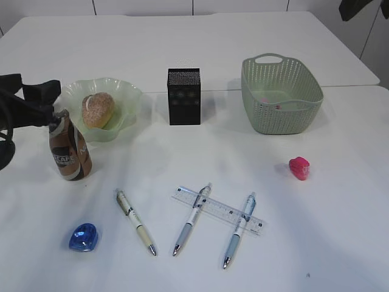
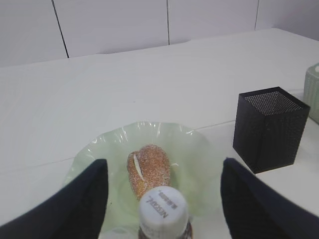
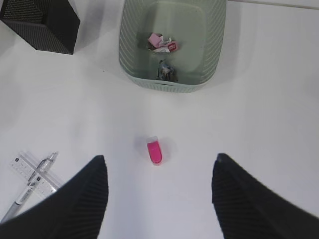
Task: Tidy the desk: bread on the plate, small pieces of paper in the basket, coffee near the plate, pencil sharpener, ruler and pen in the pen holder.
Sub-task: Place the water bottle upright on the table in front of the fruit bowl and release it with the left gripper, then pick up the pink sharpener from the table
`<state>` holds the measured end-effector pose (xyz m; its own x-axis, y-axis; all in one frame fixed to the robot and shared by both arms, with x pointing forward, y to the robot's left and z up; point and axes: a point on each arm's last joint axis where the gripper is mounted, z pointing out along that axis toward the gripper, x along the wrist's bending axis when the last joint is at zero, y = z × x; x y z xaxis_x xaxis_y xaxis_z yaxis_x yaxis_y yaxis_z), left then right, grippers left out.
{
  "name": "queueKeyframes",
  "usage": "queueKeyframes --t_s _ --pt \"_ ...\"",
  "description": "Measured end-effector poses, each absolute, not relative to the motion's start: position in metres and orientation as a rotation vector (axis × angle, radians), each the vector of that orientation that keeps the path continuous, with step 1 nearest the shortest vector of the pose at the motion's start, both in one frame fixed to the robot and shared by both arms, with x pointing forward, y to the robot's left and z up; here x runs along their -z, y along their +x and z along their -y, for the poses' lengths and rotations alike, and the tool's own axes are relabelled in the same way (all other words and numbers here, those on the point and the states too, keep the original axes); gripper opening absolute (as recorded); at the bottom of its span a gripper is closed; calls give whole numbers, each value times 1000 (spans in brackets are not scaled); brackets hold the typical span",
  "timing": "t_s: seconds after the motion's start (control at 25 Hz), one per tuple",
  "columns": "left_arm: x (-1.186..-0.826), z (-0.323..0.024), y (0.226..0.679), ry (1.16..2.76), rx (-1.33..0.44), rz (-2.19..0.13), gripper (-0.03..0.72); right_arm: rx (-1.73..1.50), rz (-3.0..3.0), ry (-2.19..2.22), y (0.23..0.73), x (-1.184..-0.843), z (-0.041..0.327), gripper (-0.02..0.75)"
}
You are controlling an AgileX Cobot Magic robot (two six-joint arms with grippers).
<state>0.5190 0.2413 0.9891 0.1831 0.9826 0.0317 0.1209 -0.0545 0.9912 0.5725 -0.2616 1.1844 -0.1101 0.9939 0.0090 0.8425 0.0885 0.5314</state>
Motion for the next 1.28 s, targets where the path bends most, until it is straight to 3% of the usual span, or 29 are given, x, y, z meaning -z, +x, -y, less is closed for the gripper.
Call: queueKeyframes --t_s 0.68,0.92,1.08,1.28 --pt "-1073 -255 441 1605 -914 -1223 486 -590 -2019 1813 573 -1184 262 512" --pt "-1087 -257 422 1771 -786 -1326 402 -620 -2030 1824 572 -1184 259 512" --pt "-1093 -258 413 1816 -657 -1457 397 -645 -2054 1839 571 -1181 256 512" --pt "-1103 -259 405 1867 -556 -1563 397 -550 -2114 1910 570 -1152 256 512"
